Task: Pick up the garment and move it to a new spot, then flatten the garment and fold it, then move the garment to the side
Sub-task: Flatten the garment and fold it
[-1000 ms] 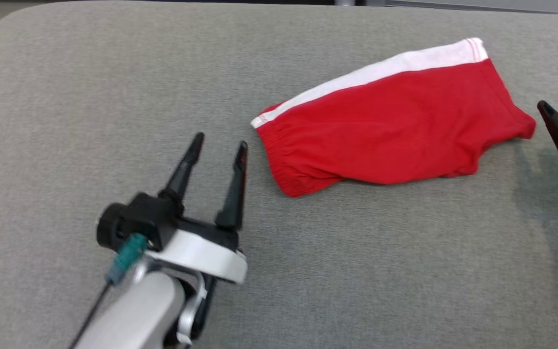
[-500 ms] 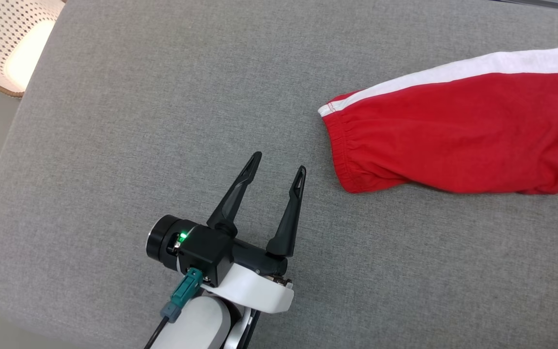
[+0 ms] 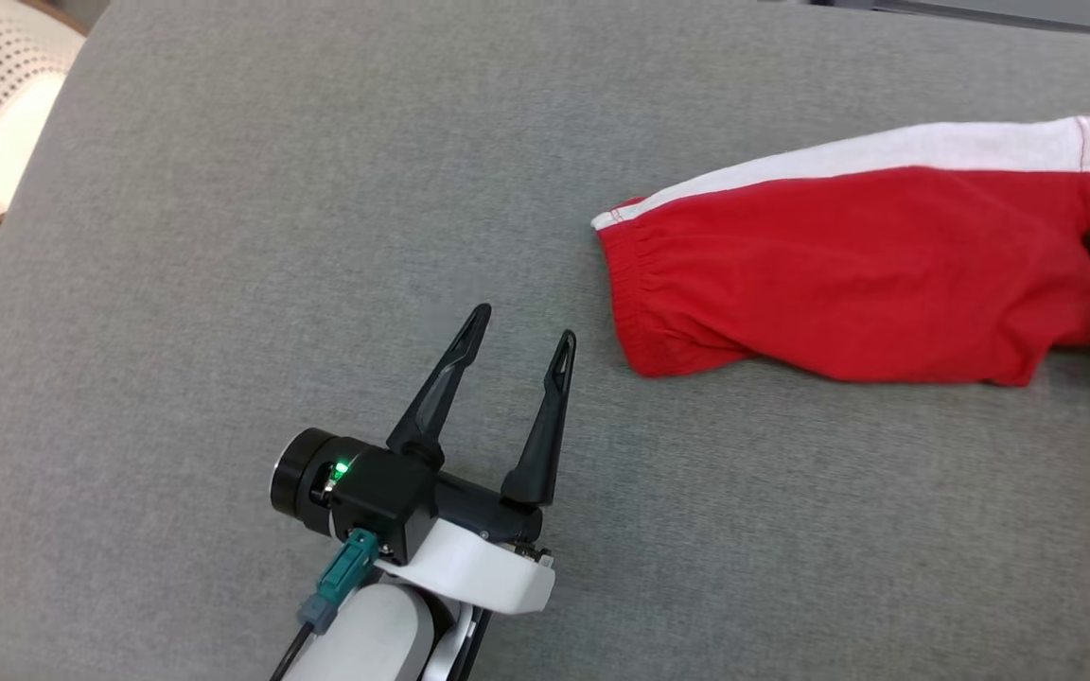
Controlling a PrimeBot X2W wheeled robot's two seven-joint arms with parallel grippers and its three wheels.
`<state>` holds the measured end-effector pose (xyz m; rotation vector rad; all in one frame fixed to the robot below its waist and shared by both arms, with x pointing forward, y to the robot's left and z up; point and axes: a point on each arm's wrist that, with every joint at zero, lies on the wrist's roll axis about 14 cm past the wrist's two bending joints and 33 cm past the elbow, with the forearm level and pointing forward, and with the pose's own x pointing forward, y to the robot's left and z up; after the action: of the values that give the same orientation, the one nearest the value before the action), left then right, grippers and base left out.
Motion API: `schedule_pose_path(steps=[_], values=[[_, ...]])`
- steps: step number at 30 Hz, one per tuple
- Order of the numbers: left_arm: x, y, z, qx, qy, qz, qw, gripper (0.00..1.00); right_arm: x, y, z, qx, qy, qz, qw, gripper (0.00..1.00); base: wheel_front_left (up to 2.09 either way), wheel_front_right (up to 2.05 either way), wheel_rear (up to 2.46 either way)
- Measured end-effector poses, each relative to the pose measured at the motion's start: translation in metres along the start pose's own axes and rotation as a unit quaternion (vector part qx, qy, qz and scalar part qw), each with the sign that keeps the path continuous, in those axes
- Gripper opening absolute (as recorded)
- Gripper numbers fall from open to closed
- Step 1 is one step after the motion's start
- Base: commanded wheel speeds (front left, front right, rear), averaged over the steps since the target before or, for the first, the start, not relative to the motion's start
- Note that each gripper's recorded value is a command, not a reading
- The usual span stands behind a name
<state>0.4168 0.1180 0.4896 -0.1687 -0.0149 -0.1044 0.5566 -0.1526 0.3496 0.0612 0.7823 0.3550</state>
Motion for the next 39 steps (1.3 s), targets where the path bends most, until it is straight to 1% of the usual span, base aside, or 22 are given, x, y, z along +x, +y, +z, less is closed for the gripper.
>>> schedule_pose_path(steps=[3,6,12,14,17,19,20,28,32,35,37,38,39], values=[[-0.001,-0.006,-0.001,-0.003,0.000,-0.010,1.000,1.00,-0.018,-0.016,-0.001,-0.011,-0.010,-0.016,1.000,0.00,0.00,0.00,0.00],[0.000,-0.015,0.002,-0.007,-0.006,-0.022,1.000,1.00,-0.043,-0.038,0.001,-0.019,-0.024,-0.040,0.999,0.00,0.00,0.00,0.00],[-0.003,-0.033,0.004,-0.018,-0.009,-0.049,0.999,1.00,-0.098,-0.080,0.016,-0.053,-0.047,-0.091,0.993,0.00,0.00,0.00,0.00],[-0.002,-0.039,0.005,-0.019,-0.011,-0.059,0.998,1.00,-0.111,-0.086,0.023,-0.060,-0.056,-0.100,0.992,0.00,0.00,0.00,0.00],[-0.004,-0.047,0.004,-0.022,-0.010,-0.071,0.997,1.00,-0.121,-0.080,0.035,-0.078,-0.065,-0.098,0.990,0.00,0.00,0.00,0.00],[-0.005,-0.050,0.005,-0.022,-0.010,-0.076,0.997,1.00,-0.124,-0.070,0.048,-0.092,-0.073,-0.090,0.989,0.00,0.00,0.00,0.00],[-0.006,-0.053,0.006,-0.022,-0.010,-0.080,0.997,1.00,-0.121,-0.050,0.060,-0.102,-0.079,-0.071,0.989,0.00,0.00,0.00,0.00],[-0.013,-0.047,0.010,-0.018,-0.014,-0.070,0.997,1.00,-0.092,0.050,0.095,-0.145,-0.103,0.026,0.984,0.00,0.00,0.00,0.00],[-0.018,-0.039,0.013,-0.018,-0.016,-0.056,0.998,1.00,-0.076,0.096,0.095,-0.157,-0.099,0.070,0.980,0.00,0.00,0.00,0.00],[-0.022,-0.031,0.013,-0.016,-0.015,-0.043,0.999,1.00,-0.065,0.129,0.087,-0.163,-0.087,0.105,0.977,0.00,0.00,0.00,0.00],[-0.024,-0.027,0.014,-0.016,-0.015,-0.035,0.999,1.00,-0.060,0.146,0.080,-0.171,-0.077,0.122,0.975,0.00,0.00,0.00,0.00],[-0.024,-0.027,0.014,-0.016,-0.015,-0.035,0.999,1.00,-0.060,0.146,0.080,-0.171,-0.077,0.122,0.975,0.00,0.00,0.00,0.00],[-0.025,-0.025,0.014,-0.016,-0.014,-0.032,0.999,1.00,-0.058,0.153,0.077,-0.173,-0.073,0.130,0.974,0.00,0.00,0.00,0.00]])
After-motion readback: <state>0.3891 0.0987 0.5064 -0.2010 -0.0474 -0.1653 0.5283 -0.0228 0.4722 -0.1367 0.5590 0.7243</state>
